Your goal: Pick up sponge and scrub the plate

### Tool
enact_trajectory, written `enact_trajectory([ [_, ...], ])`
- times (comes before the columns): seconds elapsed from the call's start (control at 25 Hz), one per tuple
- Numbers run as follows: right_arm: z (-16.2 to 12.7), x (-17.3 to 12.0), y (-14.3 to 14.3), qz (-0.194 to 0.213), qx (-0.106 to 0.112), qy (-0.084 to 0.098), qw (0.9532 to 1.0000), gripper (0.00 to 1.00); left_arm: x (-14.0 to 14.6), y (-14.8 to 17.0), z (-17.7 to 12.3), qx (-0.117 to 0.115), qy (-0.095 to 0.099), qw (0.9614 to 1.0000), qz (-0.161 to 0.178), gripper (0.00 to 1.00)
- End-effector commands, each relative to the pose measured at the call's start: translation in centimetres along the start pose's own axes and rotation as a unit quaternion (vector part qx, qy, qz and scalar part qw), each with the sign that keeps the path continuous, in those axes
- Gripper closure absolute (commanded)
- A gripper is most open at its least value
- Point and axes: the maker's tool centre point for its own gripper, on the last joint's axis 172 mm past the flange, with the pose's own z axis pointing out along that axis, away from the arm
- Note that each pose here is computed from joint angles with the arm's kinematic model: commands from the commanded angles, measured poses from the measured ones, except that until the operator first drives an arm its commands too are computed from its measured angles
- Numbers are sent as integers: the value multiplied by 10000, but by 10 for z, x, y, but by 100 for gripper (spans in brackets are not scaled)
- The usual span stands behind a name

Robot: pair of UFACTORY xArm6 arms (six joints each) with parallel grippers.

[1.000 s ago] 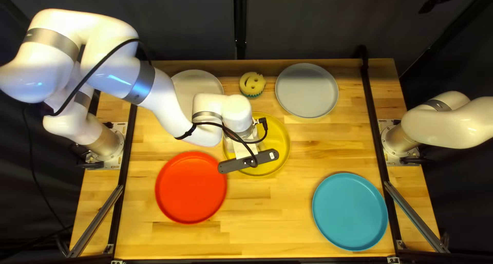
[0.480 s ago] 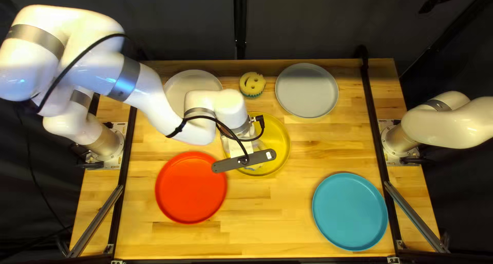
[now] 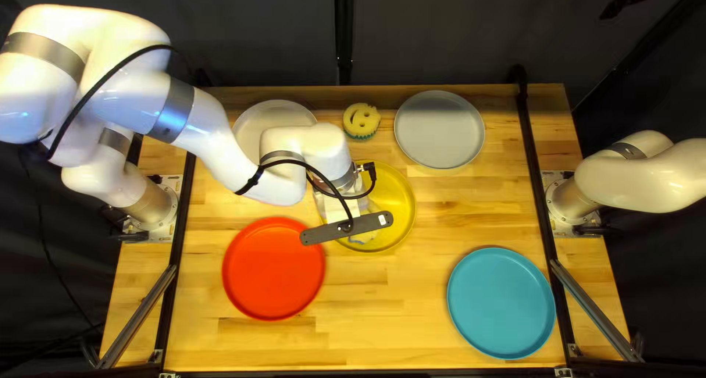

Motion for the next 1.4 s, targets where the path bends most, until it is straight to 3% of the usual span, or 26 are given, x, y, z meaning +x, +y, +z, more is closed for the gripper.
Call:
enact_trajectory([
  [0.04,0,0,0,0,0,0,10000,0,2,0,12,-14,-35,10000,11,100],
  [0.4,0,0,0,0,0,0,10000,0,-8,-11,27,-68,-80,9999,-37,100],
  [1.0,0,0,0,0,0,0,10000,0,-56,-43,16,-71,-199,9996,-173,100],
  [1.4,0,0,0,0,0,0,10000,0,-70,-61,34,-168,-312,9987,-372,100],
])
